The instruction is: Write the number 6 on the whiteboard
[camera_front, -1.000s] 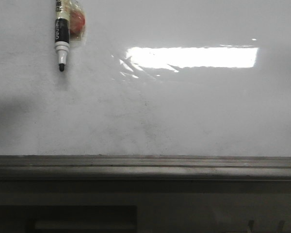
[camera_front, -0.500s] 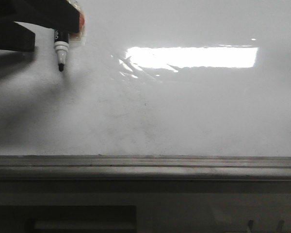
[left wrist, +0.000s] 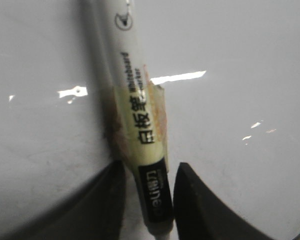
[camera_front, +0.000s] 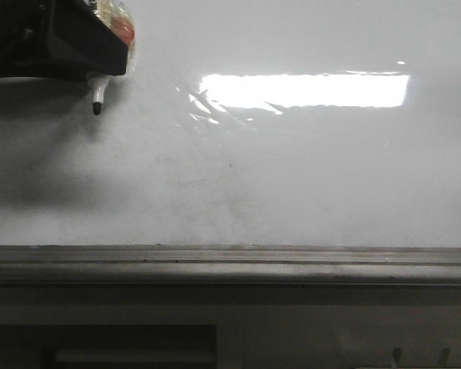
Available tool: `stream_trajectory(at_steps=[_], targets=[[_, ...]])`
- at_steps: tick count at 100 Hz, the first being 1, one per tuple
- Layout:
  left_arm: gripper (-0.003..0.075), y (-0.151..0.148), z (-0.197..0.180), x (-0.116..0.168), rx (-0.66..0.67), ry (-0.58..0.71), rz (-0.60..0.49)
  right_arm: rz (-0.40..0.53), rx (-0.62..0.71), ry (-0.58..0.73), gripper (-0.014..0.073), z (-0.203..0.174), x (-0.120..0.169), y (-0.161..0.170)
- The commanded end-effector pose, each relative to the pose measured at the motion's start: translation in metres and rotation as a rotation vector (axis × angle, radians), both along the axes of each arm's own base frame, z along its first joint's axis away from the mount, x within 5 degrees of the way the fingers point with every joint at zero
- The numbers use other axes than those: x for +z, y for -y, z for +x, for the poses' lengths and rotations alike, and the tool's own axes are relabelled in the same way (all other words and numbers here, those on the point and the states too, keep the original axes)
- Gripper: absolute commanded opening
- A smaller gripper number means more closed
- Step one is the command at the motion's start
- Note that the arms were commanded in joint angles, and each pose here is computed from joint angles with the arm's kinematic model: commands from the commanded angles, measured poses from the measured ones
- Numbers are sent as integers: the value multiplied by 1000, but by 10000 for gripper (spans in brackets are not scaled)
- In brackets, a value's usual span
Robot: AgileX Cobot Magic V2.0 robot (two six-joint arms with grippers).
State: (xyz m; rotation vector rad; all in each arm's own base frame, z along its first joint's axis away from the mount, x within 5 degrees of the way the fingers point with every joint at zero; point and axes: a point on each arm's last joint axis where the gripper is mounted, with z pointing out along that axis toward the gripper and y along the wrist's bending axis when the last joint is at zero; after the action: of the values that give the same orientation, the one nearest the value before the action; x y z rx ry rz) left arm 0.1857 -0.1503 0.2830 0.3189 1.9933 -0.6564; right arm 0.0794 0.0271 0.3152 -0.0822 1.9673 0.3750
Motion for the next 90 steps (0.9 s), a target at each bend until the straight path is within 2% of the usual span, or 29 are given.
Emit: stream_trajectory(at_steps=[1,3,16,25,37,52,68,90], targets=[[4,0,3,11,21,59,-7,14,-18,80,468,4,16,1],[-19,0,3,11,14,62,0,14,-18,80,468,4,16,1],[-20,0,-1,14,-16,77,10,8,-13,75,467,3,15,1],[-20,-2,-9,21,-90,119,50,-7,22,40,467,6,15,-2],[-20,1,-24,32,-260,155,135,10,169,-25,468,16,18,-14],[-20,5,-37,39,-454,136,260,124,400,-100,468,39,27,-34],[-20,12,-47,38,-550,161,330,231,558,-113,468,63,40,-47],[-20,29,-54,35,-606,204,352,238,698,-202,468,91,46,-62]])
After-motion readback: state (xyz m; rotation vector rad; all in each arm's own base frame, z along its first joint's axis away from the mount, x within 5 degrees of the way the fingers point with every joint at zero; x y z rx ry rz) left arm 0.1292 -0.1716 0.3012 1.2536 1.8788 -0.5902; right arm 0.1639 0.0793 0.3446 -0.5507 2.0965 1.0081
